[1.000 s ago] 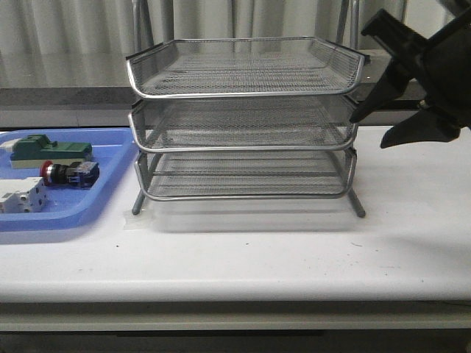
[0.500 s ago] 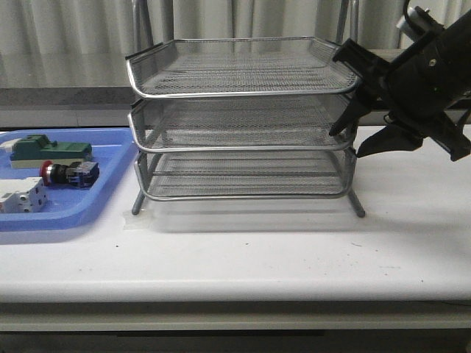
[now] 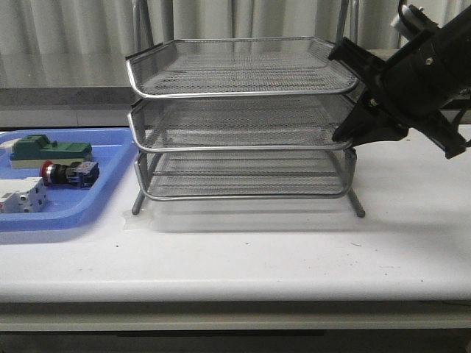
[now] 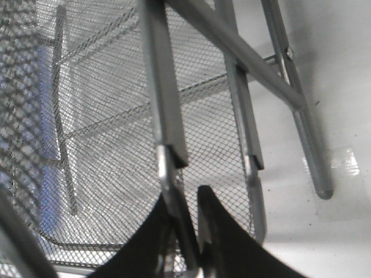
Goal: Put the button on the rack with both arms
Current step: 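Reach the right gripper to the middle wire tray's front edge, then pull the middle wire tray out toward the robot with the right gripper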
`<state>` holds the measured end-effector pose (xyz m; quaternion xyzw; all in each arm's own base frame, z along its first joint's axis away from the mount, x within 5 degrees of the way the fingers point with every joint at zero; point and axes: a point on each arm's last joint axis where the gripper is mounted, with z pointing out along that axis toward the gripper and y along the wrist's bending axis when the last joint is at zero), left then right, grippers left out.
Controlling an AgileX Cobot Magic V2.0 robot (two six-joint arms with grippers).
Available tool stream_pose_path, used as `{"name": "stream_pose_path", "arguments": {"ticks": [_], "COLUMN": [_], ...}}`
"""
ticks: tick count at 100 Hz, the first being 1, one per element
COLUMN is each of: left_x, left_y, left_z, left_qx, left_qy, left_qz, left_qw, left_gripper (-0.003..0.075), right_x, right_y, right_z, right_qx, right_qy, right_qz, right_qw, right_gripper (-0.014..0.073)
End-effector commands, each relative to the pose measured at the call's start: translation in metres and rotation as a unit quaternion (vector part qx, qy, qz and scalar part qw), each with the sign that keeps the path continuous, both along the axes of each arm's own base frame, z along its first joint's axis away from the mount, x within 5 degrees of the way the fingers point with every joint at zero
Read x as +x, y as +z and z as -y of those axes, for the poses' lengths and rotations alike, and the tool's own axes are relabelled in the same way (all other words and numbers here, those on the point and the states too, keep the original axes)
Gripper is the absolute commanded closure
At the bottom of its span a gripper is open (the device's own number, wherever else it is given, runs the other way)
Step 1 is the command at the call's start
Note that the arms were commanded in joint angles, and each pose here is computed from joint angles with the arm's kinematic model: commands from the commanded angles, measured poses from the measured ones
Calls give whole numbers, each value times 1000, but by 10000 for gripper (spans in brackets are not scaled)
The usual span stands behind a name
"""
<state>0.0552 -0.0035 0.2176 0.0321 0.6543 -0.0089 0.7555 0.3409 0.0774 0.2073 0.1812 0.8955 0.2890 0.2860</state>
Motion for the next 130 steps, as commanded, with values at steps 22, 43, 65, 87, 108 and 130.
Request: {"name": "stream_pose_path", "arguments": {"ticks": [22,43,65,87,108,130], "left_x": [-2,-2,-2,-2,-2,-2], "left_y": [-6,-6,-6,-6,-6,-6], "left_z": [0,0,0,0,0,0], "left_qx": [-7,-7,-7,-7,-7,-7], "left_qy": [-3,-3,-3,-3,-3,-3], "left_qz": [35,35,35,35,35,35], "left_qw": [999,999,999,999,999,999], "left_gripper": [740,740,740,740,740,740], "right_x": [-6,-30,-69,-101,-108,-109], "right_y": [21,19,15,14,14,15], "right_z": [-4,0,7,12,12,12], "right_qx": [7,-3,-8,-9,-10,-17], "right_qy": [39,37,33,32,37,50], "right_qz": [16,11,3,5,6,14], "right_qw": [999,999,999,999,999,999], "right_gripper": [613,613,613,613,583,300]}}
